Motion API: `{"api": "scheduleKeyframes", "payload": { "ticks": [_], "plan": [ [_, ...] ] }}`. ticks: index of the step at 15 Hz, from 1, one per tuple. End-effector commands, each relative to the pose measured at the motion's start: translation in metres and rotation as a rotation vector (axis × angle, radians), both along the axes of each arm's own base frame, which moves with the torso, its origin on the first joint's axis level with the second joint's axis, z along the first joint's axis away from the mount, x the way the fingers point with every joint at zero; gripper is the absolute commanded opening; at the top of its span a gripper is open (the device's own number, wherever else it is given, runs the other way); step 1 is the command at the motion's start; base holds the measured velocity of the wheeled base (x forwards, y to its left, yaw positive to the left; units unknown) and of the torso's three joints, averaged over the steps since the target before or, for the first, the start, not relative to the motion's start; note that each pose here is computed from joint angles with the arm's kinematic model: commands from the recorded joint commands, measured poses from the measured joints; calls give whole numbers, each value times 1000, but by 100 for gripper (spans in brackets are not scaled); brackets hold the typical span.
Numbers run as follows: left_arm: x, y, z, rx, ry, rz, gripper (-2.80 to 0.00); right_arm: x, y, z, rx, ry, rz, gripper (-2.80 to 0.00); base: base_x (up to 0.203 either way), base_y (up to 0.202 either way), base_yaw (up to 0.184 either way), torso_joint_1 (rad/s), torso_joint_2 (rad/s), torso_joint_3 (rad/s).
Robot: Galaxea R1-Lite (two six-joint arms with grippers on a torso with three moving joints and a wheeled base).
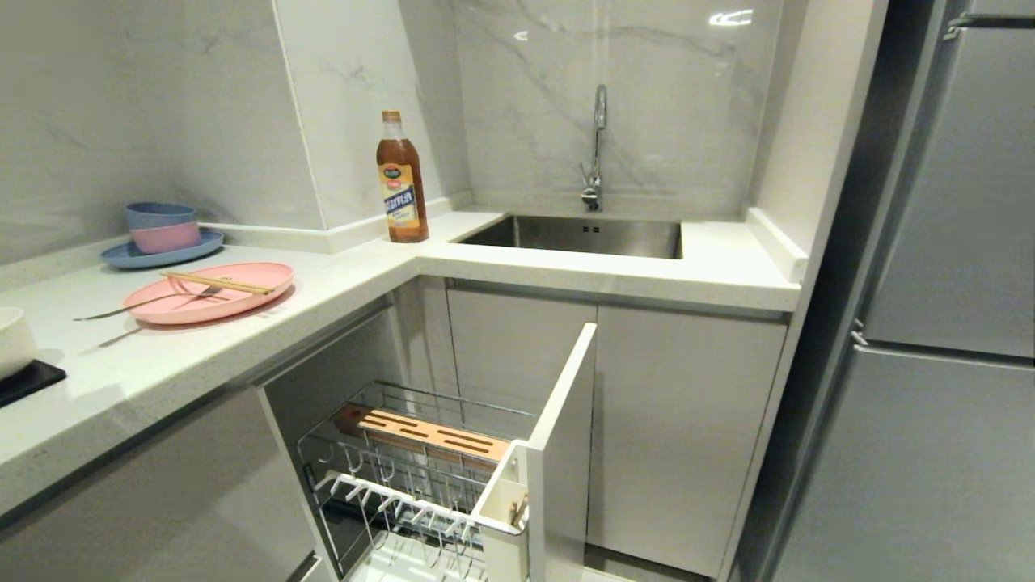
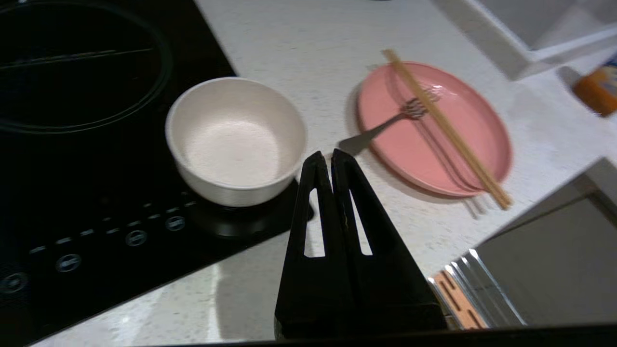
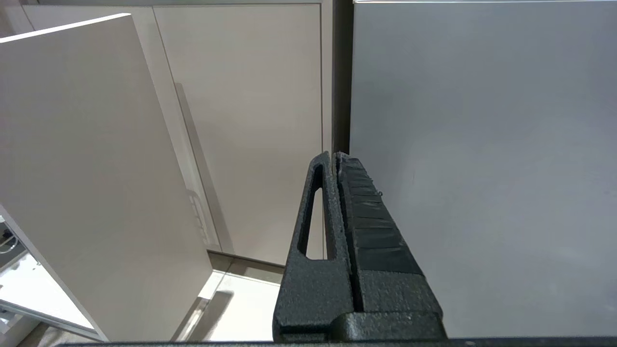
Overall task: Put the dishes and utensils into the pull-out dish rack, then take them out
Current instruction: Pick up the bowl and place it in the cupboard
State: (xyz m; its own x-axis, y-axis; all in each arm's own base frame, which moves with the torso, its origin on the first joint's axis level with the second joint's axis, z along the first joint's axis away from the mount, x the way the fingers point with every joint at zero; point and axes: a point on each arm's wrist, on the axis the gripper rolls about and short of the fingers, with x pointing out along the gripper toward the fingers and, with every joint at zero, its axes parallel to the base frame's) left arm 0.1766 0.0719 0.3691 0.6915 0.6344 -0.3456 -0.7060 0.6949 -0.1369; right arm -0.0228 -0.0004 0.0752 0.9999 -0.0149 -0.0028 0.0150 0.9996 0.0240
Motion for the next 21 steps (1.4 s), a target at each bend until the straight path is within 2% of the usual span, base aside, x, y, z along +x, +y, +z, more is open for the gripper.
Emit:
{"api": "scheduleKeyframes", "payload": {
  "ticks": [1, 4, 7, 11, 15, 21],
  "plan": [
    [12, 13, -4, -22, 54, 45, -280, 0, 0, 0, 0, 2, 1, -280, 0, 0, 0, 0, 0, 0],
    [17, 32, -9, -56, 135, 111, -280, 0, 0, -1, 0, 3, 1, -280, 0, 0, 0, 0, 0, 0],
    [32, 44, -16, -64, 178, 119, -280, 0, 0, 0, -1, 0, 0, -280, 0, 0, 0, 0, 0, 0],
    [58, 56, -23, -93, 191, 74, -280, 0, 0, -1, -1, 3, 1, -280, 0, 0, 0, 0, 0, 0],
    [70, 62, -30, -106, 215, 73, -280, 0, 0, -1, 0, 2, 0, -280, 0, 0, 0, 0, 0, 0],
    [73, 64, -34, -113, 226, 73, -280, 0, 0, -1, 0, 2, 0, -280, 0, 0, 0, 0, 0, 0]
  ]
}}
